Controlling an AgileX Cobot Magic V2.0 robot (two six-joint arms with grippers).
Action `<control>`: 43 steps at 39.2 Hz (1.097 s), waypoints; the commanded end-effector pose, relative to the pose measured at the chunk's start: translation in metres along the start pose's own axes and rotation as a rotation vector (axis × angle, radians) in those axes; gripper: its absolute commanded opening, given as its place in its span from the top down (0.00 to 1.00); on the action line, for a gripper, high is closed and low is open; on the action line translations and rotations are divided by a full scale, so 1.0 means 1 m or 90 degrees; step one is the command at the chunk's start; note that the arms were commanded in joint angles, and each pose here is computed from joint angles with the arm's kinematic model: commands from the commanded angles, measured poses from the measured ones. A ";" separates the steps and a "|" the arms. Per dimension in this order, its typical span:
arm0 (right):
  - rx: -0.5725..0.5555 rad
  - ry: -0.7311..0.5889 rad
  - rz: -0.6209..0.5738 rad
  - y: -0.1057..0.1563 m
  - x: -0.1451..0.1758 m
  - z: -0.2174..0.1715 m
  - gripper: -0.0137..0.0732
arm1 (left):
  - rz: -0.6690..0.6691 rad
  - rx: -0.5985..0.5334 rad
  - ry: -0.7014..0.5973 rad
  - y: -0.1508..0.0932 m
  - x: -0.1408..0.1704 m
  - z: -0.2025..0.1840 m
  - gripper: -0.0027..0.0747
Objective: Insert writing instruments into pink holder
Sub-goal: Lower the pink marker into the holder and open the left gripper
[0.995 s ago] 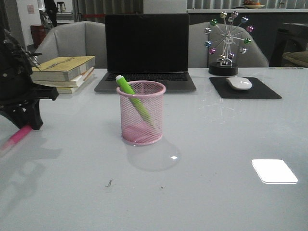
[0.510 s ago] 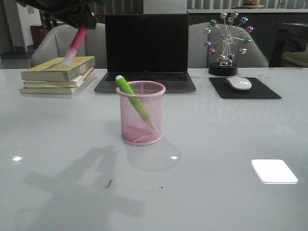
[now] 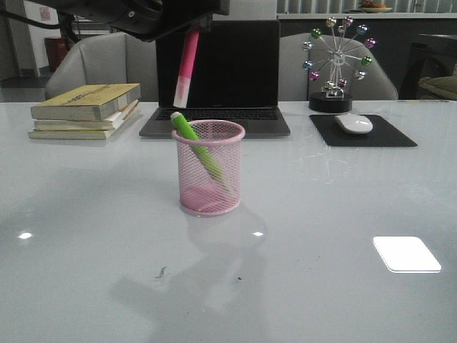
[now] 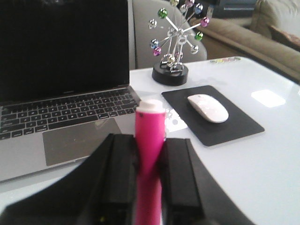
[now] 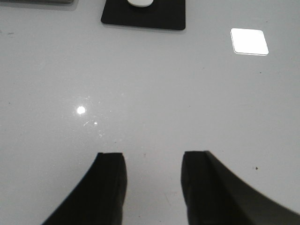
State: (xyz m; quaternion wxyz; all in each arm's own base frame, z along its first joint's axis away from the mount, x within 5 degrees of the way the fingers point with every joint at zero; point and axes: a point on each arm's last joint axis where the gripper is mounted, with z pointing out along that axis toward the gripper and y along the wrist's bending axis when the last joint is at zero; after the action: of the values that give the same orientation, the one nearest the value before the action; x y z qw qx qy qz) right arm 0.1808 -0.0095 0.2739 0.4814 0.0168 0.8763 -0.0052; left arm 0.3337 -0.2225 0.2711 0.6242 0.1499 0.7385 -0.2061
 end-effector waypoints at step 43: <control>0.011 -0.069 -0.010 -0.002 -0.016 -0.006 0.38 | 0.000 0.072 -0.138 -0.026 0.038 0.005 0.67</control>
State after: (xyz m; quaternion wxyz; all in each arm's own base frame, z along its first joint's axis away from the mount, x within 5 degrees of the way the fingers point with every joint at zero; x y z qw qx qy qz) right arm 0.1808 -0.0095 0.2739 0.4814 0.0168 0.8763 -0.0052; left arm 0.3208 -0.2489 0.2024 0.6442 0.1822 0.7036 -0.2383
